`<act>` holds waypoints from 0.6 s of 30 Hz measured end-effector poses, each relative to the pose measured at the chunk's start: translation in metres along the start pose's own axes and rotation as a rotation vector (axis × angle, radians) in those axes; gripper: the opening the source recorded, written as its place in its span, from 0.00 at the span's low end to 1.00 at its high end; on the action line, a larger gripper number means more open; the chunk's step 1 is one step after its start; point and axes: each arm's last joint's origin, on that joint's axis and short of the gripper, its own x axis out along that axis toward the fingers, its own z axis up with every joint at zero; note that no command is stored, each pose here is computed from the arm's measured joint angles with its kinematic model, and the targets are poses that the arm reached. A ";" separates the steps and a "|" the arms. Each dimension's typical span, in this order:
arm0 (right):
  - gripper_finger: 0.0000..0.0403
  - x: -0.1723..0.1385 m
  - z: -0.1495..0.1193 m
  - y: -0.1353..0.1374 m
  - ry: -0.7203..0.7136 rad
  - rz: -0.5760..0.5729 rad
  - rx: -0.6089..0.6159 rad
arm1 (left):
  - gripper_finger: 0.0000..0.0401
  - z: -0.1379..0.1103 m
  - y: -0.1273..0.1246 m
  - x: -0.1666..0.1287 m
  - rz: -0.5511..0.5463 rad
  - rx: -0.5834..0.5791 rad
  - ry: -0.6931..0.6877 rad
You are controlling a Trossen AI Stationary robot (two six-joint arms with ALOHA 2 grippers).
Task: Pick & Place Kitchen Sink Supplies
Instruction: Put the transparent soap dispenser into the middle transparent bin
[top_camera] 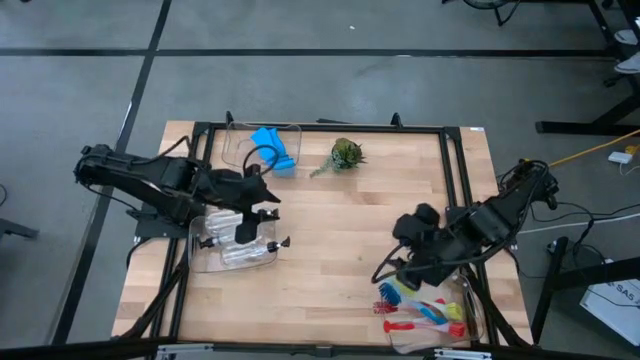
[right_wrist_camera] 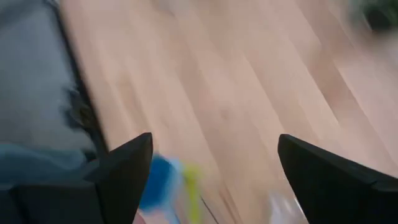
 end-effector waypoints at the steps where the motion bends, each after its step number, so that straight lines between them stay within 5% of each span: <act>1: 0.85 0.000 -0.004 -0.004 0.047 -0.031 0.013 | 0.50 0.003 0.000 0.000 -0.004 0.010 -0.021; 18: 0.85 0.037 -0.051 -0.023 0.500 -0.184 0.044 | 0.49 0.008 -0.003 0.001 -0.020 0.047 -0.073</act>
